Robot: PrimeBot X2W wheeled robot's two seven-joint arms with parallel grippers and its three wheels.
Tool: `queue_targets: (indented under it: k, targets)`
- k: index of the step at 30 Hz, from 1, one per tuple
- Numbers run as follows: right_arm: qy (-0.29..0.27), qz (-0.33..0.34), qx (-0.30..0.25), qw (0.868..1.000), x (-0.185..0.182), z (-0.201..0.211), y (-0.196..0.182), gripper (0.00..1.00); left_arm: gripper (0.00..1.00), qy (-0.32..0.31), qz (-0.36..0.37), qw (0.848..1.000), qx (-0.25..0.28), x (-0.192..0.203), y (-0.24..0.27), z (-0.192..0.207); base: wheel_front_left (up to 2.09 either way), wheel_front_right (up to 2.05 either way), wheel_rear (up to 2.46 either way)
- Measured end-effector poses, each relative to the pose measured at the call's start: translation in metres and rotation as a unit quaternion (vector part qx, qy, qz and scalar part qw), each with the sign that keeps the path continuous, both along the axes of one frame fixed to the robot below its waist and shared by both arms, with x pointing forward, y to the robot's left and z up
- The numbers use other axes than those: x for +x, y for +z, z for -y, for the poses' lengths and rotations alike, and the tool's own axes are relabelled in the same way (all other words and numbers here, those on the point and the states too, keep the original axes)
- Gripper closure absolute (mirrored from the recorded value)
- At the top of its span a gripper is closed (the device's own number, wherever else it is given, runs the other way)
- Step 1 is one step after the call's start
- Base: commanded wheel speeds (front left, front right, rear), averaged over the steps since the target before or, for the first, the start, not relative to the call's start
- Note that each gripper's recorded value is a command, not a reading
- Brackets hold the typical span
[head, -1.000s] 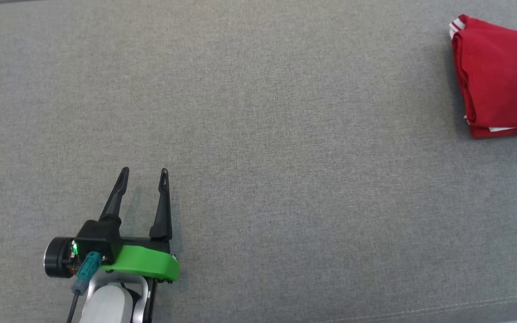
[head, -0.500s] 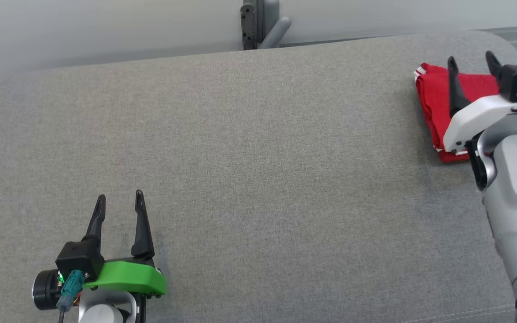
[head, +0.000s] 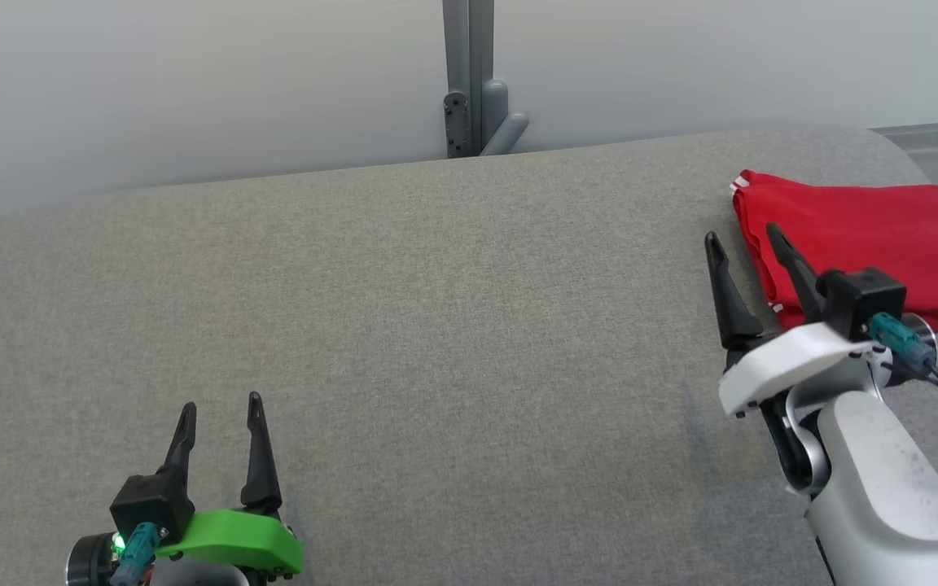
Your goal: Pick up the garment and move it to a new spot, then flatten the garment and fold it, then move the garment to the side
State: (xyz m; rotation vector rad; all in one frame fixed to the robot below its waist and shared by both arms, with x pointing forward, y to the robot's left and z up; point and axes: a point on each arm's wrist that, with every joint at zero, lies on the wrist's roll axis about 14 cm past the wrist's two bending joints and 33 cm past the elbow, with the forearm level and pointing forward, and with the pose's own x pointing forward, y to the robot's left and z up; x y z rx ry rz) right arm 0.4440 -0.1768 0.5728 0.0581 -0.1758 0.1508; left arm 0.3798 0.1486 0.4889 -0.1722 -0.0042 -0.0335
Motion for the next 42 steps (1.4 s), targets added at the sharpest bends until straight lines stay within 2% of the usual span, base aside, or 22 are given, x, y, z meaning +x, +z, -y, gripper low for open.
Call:
queue_targets:
  k: [8,14,16,42]
  targets:
    - [0.012,-0.017,0.034,0.999,-0.045,-0.027,-0.028,0.0,0.0,0.006,0.003,1.0,-0.01,-0.008,0.002,-0.004,0.0,0.0,0.0]
    - [0.011,-0.025,0.043,0.999,-0.062,-0.03,-0.037,0.0,0.0,0.005,0.002,1.0,-0.015,-0.014,0.001,-0.004,0.0,0.0,0.0]
    - [0.013,-0.027,0.069,0.997,-0.066,-0.032,-0.038,0.0,0.0,-0.002,0.006,1.0,-0.019,-0.017,0.002,-0.001,0.0,0.0,0.0]
    - [0.016,-0.031,0.062,0.997,-0.07,-0.034,-0.038,0.0,0.0,-0.001,0.011,1.0,-0.018,-0.025,0.004,0.0,0.0,0.0,0.0]
